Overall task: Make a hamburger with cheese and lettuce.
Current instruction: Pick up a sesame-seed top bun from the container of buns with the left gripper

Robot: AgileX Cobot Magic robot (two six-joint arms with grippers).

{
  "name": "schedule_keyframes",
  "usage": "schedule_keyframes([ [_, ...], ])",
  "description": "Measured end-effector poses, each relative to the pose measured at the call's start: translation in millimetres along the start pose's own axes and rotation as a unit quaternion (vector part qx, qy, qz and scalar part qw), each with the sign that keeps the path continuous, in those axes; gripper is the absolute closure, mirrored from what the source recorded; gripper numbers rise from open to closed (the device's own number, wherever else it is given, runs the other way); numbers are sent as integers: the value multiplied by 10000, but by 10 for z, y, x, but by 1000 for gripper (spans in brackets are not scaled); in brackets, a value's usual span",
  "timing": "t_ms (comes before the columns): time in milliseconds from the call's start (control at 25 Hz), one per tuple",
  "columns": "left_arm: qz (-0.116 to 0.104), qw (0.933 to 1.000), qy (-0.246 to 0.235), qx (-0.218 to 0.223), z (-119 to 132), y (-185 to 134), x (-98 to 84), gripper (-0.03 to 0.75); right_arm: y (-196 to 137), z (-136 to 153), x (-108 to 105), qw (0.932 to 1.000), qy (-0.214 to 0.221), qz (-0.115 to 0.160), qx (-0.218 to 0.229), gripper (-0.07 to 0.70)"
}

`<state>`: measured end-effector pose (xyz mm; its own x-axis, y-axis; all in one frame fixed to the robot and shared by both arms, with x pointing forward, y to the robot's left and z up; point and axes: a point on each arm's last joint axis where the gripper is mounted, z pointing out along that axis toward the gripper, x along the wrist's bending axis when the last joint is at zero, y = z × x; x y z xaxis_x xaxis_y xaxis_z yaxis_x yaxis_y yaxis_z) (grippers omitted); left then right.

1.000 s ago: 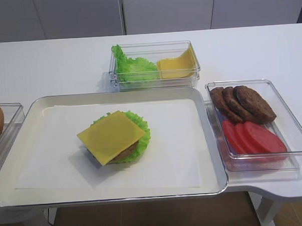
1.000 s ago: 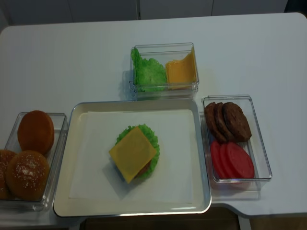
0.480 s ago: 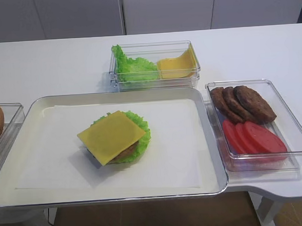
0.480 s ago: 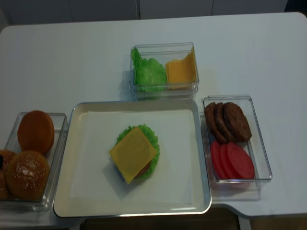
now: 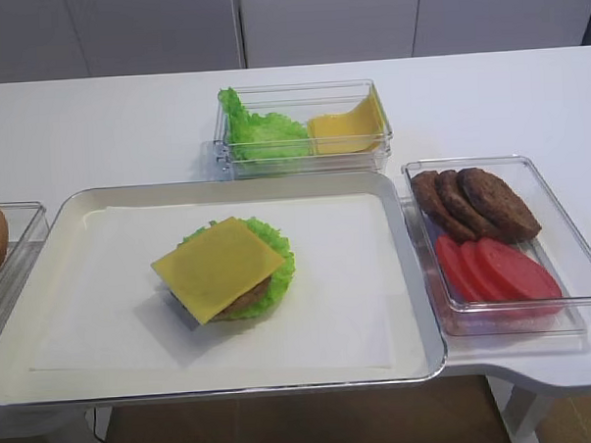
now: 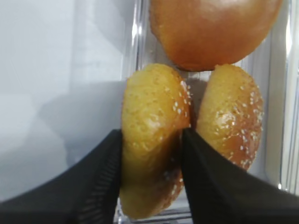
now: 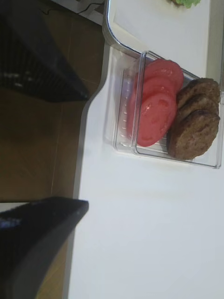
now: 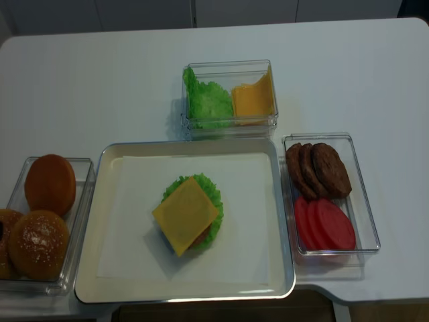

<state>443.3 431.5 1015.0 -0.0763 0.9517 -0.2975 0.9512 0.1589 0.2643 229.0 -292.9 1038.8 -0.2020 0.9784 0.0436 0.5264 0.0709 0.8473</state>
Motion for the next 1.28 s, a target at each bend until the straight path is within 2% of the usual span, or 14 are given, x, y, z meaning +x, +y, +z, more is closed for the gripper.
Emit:
schedule_keyframes([
  [240, -34, 9999, -113, -3, -3, 3, -21, 469, 0, 0, 0, 10000, 0, -9, 0, 153],
  [680, -25, 9999, -113, -27, -18, 6, -29, 491, 0, 0, 0, 10000, 0, -9, 0, 153],
  [920, 125, 9993, 137, -320, -169, 94, -38, 529, 0, 0, 0, 10000, 0, -9, 0, 153],
  [1280, 203, 9962, 80, -842, -411, 173, -180, 535, 0, 0, 0, 10000, 0, -9, 0, 153],
])
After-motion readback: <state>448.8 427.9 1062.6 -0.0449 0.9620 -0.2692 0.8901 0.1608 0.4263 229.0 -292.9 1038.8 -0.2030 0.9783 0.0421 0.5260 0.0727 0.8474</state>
